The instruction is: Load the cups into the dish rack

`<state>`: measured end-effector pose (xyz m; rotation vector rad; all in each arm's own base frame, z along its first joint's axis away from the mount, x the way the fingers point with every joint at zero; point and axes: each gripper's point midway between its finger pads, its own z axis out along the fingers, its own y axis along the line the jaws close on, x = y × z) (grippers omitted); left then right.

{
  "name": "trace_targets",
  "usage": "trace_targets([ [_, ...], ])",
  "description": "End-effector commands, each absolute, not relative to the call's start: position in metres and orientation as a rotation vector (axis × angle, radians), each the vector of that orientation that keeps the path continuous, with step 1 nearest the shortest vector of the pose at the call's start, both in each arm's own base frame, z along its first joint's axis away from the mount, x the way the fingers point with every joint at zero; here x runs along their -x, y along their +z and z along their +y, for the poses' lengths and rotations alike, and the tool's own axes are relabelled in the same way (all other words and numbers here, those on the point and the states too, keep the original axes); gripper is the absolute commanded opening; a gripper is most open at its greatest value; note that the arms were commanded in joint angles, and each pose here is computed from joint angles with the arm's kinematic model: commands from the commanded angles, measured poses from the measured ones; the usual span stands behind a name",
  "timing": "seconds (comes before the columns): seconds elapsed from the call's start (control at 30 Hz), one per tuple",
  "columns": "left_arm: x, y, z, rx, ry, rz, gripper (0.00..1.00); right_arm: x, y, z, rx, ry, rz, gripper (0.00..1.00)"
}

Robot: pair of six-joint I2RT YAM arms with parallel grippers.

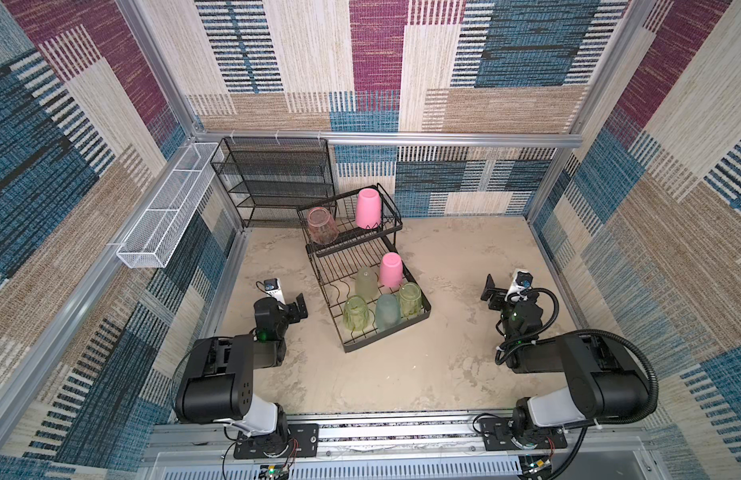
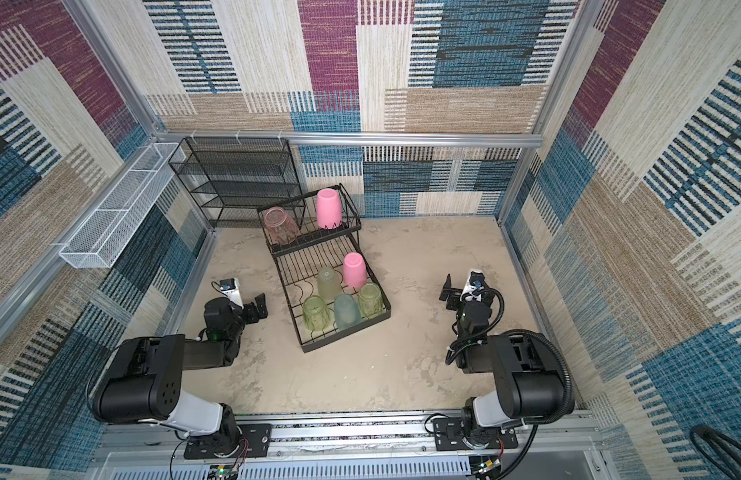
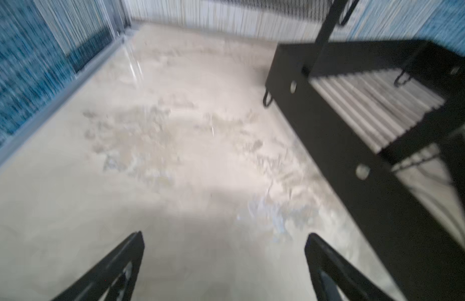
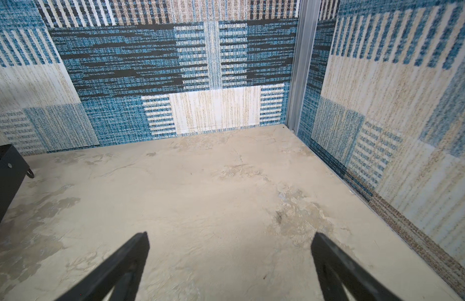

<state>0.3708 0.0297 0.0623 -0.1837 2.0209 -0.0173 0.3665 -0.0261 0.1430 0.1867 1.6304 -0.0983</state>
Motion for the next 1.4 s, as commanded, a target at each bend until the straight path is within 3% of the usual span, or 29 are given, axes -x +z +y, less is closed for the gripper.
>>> trace_targets([
  [0.0,-0.388,0.098,0.033,0.145,0.020,1.885,0.99,-0.361,0.155,-0.018,-0.135,-0.071,1.566,1.00],
  [0.2,-0.400,0.094,0.030,0.132,0.115,1.934,0.99,-0.363,0.152,-0.012,-0.098,-0.065,1.548,1.00],
  [1.37,-0.399,0.095,0.029,0.129,0.112,1.930,0.99,-0.376,0.143,-0.005,-0.043,-0.002,1.619,1.00],
])
